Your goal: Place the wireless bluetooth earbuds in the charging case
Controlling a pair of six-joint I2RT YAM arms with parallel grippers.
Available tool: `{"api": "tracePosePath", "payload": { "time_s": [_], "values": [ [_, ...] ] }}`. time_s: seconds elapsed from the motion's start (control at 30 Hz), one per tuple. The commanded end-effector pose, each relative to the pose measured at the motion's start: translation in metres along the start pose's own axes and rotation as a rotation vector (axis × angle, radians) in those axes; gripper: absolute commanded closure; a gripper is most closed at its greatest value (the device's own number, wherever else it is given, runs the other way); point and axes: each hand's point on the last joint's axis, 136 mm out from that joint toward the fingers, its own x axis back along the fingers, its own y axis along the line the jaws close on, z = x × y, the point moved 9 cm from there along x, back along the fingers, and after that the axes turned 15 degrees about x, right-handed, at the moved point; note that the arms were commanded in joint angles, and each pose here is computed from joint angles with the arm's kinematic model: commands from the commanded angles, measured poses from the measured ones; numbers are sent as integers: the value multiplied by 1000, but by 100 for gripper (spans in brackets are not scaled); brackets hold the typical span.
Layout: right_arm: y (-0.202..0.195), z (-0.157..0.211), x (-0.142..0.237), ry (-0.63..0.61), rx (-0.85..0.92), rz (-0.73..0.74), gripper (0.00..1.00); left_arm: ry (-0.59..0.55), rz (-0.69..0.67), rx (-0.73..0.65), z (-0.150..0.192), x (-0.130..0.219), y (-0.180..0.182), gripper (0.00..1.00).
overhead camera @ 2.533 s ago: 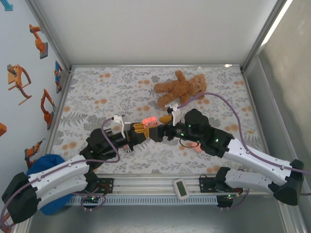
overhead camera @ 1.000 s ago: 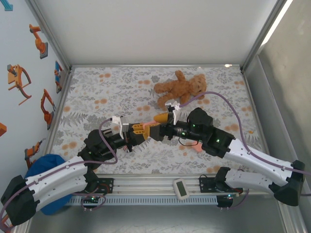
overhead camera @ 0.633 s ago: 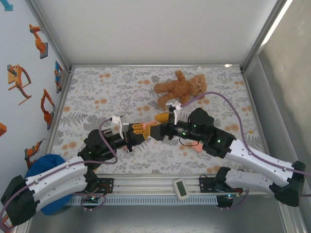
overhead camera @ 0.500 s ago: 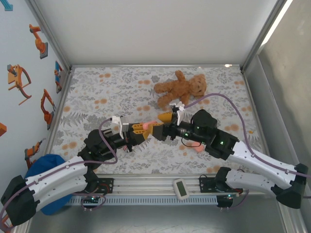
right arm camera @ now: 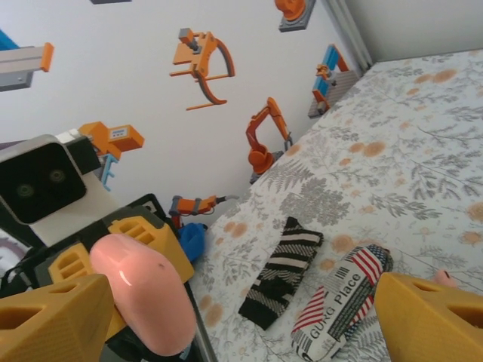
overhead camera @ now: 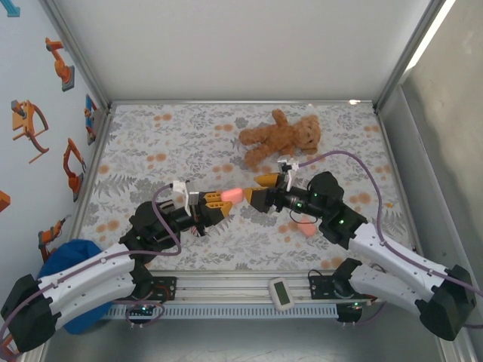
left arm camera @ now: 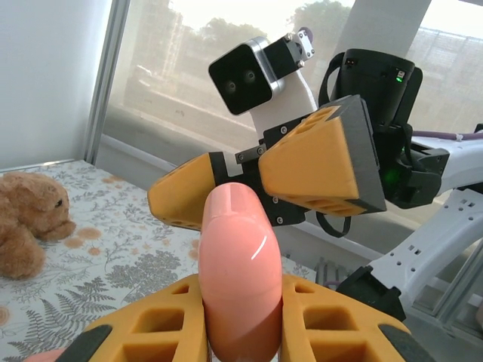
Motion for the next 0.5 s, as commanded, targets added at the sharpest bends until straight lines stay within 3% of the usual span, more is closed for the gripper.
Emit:
{"api": "tracePosePath", "payload": {
  "time_s": [0.0, 0.47],
  "values": [
    [19, -19, 3, -85, 70, -174, 13, -8, 9, -9, -1, 2, -3, 89],
    [13, -1, -12, -86, 57, -265, 21, -11, 17, -11, -2, -1, -3, 90]
  ]
}}
